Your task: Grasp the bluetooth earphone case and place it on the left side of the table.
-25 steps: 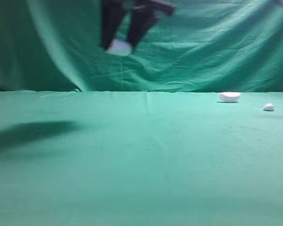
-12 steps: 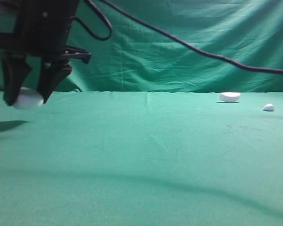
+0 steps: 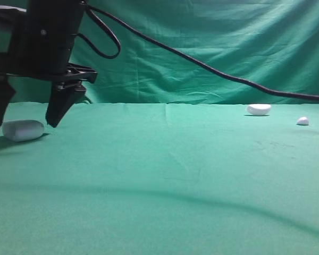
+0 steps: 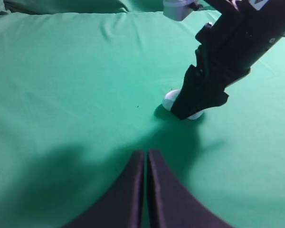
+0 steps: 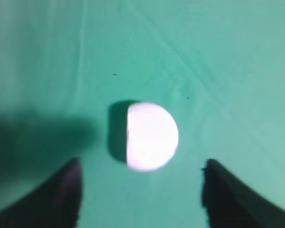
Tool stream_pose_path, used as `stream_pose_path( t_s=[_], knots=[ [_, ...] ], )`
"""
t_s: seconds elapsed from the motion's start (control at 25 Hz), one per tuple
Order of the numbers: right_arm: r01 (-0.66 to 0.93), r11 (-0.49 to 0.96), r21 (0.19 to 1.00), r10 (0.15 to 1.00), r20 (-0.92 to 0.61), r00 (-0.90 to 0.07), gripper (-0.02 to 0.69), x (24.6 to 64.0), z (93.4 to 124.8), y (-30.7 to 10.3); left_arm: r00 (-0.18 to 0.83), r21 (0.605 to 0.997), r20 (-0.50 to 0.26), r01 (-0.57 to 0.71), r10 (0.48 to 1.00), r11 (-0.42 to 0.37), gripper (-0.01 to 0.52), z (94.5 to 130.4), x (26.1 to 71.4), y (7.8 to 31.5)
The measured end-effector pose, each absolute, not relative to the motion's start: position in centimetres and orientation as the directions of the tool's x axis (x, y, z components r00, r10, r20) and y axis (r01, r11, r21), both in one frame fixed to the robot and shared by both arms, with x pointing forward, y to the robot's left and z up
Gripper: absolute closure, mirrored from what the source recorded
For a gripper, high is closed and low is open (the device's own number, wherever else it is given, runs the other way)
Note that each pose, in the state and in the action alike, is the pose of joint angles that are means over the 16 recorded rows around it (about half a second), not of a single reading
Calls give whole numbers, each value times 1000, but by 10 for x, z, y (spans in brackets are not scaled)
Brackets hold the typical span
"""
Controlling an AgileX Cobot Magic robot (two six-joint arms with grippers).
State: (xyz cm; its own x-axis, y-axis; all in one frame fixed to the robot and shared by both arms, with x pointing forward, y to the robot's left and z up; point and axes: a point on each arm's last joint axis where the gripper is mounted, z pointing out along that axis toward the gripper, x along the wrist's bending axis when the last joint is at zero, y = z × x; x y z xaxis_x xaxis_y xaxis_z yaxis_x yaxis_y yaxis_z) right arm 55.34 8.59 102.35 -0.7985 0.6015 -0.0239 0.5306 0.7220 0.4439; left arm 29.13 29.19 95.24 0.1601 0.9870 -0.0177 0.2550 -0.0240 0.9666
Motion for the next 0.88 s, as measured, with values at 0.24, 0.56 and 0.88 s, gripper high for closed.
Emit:
stream_pose_path(
  t_s=[0.24, 0.56, 0.88],
  knots=[
    [598, 657, 460, 687, -37, -726, 538, 549, 1088, 46, 160, 967, -18, 255, 987, -24, 514, 952, 291, 292],
    [642, 546, 539, 775, -34, -631, 665, 532, 1164, -24, 160, 967, -18, 255, 987, -24, 514, 952, 291, 292],
    [650, 469, 597, 813, -5, -582, 665, 476, 1200, -96, 160, 967, -18, 255, 987, -24, 514, 952, 291, 292]
  ],
)
